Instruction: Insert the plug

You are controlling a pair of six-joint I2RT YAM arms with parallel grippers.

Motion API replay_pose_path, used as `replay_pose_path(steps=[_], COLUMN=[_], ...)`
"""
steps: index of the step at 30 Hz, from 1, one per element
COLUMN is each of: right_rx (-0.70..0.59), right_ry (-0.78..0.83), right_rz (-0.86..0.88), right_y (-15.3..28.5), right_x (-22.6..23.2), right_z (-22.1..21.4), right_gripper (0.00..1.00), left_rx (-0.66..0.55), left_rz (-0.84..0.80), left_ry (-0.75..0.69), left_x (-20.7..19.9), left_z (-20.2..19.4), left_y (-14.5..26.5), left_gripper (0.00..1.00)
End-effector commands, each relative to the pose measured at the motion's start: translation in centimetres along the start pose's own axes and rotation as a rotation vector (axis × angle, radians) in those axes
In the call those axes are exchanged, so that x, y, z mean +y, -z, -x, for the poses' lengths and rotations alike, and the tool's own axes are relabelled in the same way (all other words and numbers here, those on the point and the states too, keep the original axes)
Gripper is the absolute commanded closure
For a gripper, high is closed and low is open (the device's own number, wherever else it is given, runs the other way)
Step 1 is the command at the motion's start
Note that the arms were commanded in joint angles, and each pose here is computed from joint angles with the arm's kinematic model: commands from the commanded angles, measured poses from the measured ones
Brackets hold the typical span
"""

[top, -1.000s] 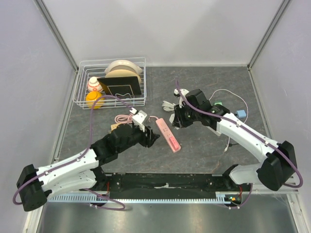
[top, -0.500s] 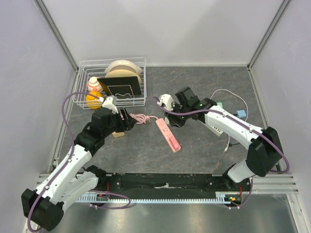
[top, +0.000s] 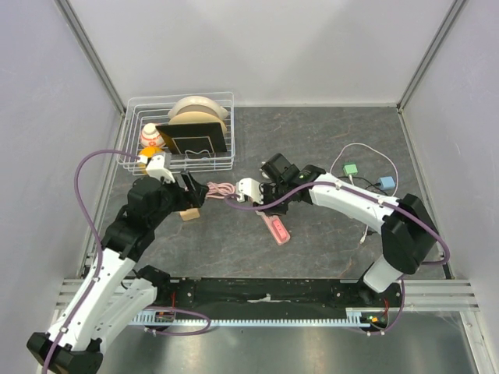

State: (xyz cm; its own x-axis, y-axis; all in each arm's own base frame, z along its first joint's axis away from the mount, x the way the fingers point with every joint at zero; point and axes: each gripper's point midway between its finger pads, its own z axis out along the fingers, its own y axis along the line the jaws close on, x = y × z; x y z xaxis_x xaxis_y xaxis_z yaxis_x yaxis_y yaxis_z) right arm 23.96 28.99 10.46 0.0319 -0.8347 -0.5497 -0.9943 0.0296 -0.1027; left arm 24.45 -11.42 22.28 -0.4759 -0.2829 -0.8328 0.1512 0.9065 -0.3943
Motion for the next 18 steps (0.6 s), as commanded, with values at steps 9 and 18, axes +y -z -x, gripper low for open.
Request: replay_pose_path(steps=[9, 18], right_rx=[-0.21, -0.329], right_ry=[-0.184, -0.41], right_rz=[-0.355, -0.545], right_y=[6.9, 10.6], right_x=[-3.9, -3.3], right_z=[1.8, -0.4], right_gripper=[1.0, 1.0], left_rx=[0.332, 0.534], left_rz=[-0.278, -0.308], left_ry=[0.009, -0.123], left_x=[-6.7, -12.4], left_z=[-4.5, -8.9], left_y=[-7.6, -15.9], left_gripper=[0.12, 0.18])
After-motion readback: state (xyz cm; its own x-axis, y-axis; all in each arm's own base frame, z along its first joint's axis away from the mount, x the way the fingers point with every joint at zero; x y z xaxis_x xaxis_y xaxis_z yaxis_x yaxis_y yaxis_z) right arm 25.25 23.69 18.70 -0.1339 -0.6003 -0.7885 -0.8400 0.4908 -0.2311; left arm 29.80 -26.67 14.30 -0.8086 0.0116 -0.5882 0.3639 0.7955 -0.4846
